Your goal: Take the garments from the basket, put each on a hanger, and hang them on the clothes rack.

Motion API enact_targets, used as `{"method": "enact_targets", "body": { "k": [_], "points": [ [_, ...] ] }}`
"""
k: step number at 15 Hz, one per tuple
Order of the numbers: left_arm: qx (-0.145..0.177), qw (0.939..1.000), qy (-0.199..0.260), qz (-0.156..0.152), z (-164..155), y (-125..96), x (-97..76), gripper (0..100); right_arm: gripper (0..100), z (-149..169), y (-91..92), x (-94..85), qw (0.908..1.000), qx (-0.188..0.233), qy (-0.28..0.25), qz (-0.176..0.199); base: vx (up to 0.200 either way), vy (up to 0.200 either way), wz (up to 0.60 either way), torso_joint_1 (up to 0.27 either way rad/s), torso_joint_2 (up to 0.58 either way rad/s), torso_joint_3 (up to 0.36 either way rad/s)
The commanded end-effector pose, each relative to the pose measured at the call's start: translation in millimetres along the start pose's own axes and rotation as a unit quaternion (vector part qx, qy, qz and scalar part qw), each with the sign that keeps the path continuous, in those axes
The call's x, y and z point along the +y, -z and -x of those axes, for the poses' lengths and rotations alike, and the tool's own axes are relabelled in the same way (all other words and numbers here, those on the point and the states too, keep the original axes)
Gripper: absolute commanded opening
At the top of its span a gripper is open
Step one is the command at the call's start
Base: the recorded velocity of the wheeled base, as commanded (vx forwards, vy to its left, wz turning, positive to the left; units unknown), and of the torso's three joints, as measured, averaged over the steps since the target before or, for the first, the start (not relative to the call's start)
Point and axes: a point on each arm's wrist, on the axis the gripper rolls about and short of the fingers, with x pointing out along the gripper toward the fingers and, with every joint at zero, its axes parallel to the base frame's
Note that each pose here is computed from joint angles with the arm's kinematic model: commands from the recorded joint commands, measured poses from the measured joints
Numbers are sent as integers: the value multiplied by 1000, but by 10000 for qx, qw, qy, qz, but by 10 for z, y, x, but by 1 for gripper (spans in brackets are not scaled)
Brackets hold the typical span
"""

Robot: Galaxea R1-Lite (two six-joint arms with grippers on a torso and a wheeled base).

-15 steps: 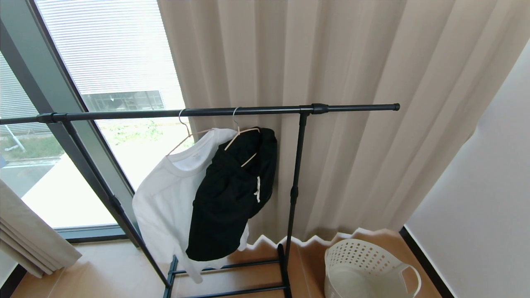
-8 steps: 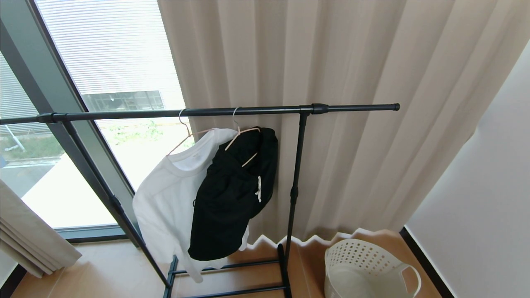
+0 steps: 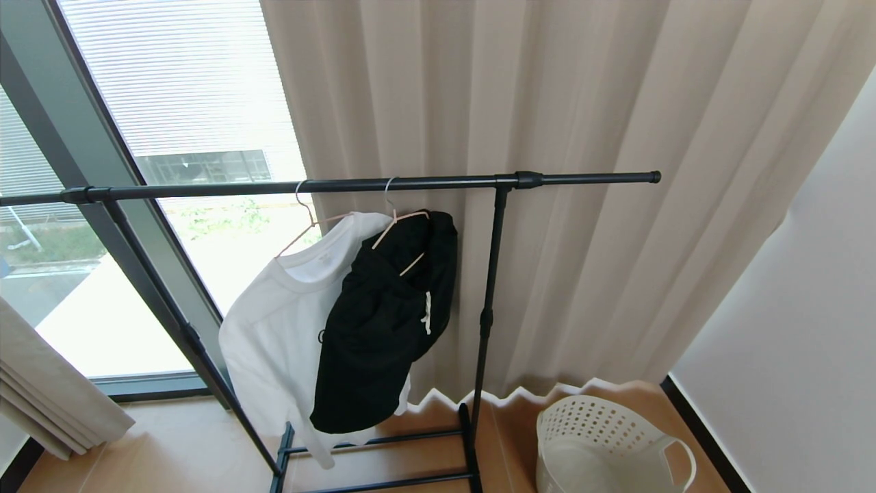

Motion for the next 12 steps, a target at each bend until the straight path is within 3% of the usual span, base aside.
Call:
{"method": "enact_targets", "body": {
  "k": [1,12],
  "points": [
    [7,10000,-4,1,-1,-1,0,100,100,-1,0,0,10000,5,-10,-2,0,0,0,0,0,0],
    [7,10000,-4,1,-1,-1,0,100,100,-1,0,0,10000,5,-2,-2,0,0,0,0,0,0]
  ]
}}
